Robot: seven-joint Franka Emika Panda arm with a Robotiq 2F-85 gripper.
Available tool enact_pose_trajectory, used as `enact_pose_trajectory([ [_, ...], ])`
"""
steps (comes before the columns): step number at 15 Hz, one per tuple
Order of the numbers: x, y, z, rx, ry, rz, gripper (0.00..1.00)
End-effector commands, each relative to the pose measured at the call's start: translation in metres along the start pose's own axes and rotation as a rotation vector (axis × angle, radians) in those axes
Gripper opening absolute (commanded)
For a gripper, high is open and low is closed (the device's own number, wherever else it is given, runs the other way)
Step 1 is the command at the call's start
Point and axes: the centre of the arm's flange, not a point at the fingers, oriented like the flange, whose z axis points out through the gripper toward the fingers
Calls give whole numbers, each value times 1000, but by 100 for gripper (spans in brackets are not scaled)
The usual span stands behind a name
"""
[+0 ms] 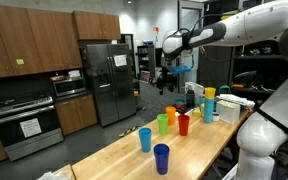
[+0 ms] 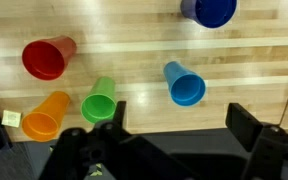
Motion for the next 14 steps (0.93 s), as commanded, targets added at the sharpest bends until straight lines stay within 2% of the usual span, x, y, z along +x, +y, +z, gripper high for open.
enact_pose_trajectory([
  [1,0,0,0,0,1,0,100],
  [6,0,0,-1,0,2,0,100],
  [14,41,13,-18,13,-89,-117,100],
])
